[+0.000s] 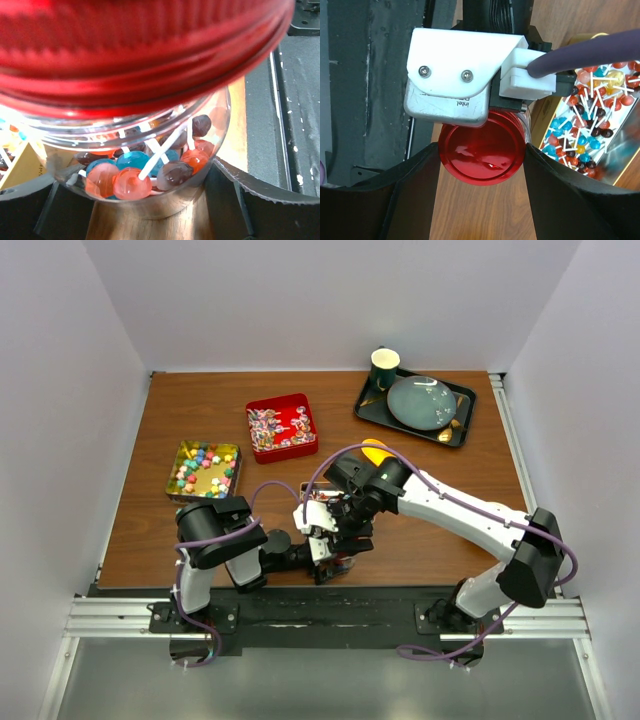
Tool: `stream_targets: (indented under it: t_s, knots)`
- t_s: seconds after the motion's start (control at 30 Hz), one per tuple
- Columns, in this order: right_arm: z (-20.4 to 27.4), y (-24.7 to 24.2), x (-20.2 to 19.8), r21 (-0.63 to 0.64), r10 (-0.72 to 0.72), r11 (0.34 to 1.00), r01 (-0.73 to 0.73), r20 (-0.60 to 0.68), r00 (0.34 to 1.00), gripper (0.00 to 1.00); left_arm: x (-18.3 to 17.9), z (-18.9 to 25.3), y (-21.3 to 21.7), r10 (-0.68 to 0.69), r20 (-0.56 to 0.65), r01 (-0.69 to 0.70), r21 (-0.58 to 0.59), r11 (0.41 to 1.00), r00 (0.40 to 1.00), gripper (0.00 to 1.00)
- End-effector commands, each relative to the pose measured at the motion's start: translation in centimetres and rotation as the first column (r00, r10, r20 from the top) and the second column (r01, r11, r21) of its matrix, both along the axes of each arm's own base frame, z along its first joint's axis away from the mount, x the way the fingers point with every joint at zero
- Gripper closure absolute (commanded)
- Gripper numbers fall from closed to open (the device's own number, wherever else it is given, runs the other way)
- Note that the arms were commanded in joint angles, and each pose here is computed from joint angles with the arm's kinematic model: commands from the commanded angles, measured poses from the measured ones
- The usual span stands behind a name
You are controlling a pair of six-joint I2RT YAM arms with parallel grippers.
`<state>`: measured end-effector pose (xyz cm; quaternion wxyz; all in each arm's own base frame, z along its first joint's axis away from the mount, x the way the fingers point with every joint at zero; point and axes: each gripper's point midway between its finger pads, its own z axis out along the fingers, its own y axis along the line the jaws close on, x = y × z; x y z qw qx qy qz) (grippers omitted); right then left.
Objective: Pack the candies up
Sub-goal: Close the bottle lid on the packing bottle.
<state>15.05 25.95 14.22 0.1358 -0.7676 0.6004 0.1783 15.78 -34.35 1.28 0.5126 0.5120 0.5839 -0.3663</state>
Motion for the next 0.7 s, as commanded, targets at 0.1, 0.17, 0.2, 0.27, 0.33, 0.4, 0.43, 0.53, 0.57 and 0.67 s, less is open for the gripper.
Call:
stream_targets:
  t_s: [0.1, 0.17, 0.2, 0.27, 0.33, 0.4, 0.43, 0.53, 0.57, 0.67]
  knots:
    - [-0.5, -1.9, 1.9, -0.08, -0.059, 0.994, 0.067, 0.097, 0.993, 0.53, 2.2, 3.1, 0.5, 0.087, 0.193, -0.066, -0.109, 0.992, 0.977, 0.4]
    - [-0.4, -1.8, 1.9, -0.075, -0.067, 0.994, 0.074, 0.097, 0.993, 0.53, 2.2, 3.1, 0.5, 0.085, 0.194, -0.065, -0.108, 0.992, 0.977, 0.4]
    - [-0.4, -1.8, 2.0, -0.078, -0.07, 0.994, 0.077, 0.095, 0.993, 0.53, 2.2, 3.0, 0.5, 0.084, 0.194, -0.064, -0.105, 0.992, 0.977, 0.4]
    - [-0.5, -1.8, 2.1, -0.081, -0.083, 0.993, 0.091, 0.097, 0.992, 0.53, 2.2, 3.1, 0.5, 0.083, 0.195, -0.063, -0.106, 0.992, 0.977, 0.4]
    - [-0.2, -1.7, 2.5, -0.069, -0.097, 0.992, 0.105, 0.103, 0.99, 0.53, 2.0, 3.0, 0.4, 0.076, 0.193, -0.057, -0.103, 0.993, 0.978, 0.4]
    - [0.2, -1.6, 2.8, -0.056, -0.117, 0.991, 0.124, 0.112, 0.987, 0.53, 2.1, 3.0, 0.4, 0.077, 0.19, -0.057, -0.104, 0.993, 0.979, 0.4]
    - [0.6, -1.4, 2.9, -0.044, -0.117, 0.991, 0.123, 0.113, 0.987, 0.53, 2.1, 2.9, 0.4, 0.078, 0.191, -0.059, -0.103, 0.993, 0.979, 0.4]
    - [0.4, -1.4, 2.8, -0.054, -0.109, 0.992, 0.115, 0.1, 0.989, 0.53, 2.1, 2.9, 0.4, 0.077, 0.189, -0.058, -0.105, 0.993, 0.979, 0.4]
    - [0.3, -1.3, 2.8, -0.054, -0.109, 0.992, 0.115, 0.1, 0.989, 0.53, 2.0, 2.9, 0.3, 0.074, 0.187, -0.055, -0.105, 0.993, 0.98, 0.4]
    - [0.6, -0.8, 2.9, -0.043, -0.107, 0.993, 0.112, 0.095, 0.99, 0.52, 2.1, 3.0, 0.4, 0.079, 0.185, -0.06, -0.107, 0.992, 0.98, 0.4]
